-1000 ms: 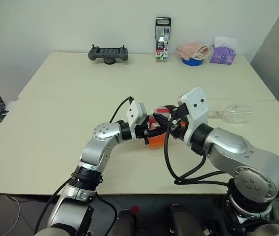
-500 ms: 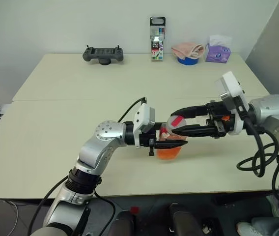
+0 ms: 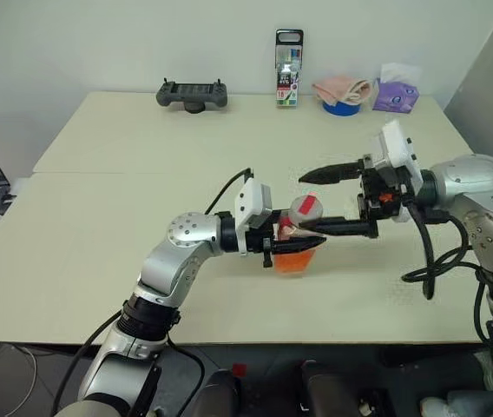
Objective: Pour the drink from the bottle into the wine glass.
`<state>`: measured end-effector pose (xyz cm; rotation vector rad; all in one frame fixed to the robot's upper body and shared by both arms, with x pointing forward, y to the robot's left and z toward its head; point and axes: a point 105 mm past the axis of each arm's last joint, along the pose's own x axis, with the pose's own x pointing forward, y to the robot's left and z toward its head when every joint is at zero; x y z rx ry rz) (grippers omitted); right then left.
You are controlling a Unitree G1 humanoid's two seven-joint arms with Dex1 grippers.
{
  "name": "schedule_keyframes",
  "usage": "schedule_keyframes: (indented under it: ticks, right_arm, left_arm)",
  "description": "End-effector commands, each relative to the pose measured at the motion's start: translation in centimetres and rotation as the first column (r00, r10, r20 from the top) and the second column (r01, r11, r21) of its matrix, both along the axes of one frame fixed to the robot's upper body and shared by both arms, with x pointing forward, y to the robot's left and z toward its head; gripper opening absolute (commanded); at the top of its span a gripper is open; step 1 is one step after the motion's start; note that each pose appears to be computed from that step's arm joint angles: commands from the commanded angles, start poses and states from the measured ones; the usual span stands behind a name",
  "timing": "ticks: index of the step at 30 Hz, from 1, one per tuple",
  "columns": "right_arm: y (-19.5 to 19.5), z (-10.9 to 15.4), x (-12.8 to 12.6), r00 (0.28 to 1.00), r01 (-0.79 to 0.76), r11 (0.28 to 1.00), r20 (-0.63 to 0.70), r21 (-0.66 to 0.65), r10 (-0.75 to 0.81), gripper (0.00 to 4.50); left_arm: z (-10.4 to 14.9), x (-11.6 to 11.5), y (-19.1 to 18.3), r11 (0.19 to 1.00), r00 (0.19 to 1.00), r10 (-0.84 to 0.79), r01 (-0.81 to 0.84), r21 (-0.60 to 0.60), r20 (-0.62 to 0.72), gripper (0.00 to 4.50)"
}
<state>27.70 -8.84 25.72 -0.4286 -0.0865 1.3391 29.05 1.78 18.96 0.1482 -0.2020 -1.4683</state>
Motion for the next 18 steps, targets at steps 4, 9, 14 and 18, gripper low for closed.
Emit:
schedule_keyframes:
  ticks: [4, 9, 14, 18]
  right_arm:
    - [0.5, 0.9, -2.7, 0.982, 0.182, 0.970, 0.021, 0.164, -0.188, 3.96]
    - [1.9, 0.4, -2.9, 0.929, 0.361, 0.899, -0.013, 0.248, -0.369, 3.96]
    - [2.4, 0.1, -2.0, 0.816, 0.564, 0.768, -0.059, 0.304, -0.575, 3.96]
    - [3.4, -1.0, -2.3, 0.788, 0.611, 0.736, -0.131, 0.293, -0.602, 3.96]
  left_arm:
    - [2.0, 0.9, 0.1, 0.997, 0.995, 0.033, -0.027, -0.066, 0.094, 1.70]
    - [2.2, 2.0, 0.2, 0.994, 0.992, 0.069, -0.060, -0.088, 0.103, 1.69]
    - [2.1, 2.3, 0.1, 0.993, 0.993, 0.069, -0.060, -0.098, 0.091, 1.69]
    - [1.9, 2.2, -0.2, 0.994, 0.995, 0.057, -0.048, -0.098, 0.087, 1.69]
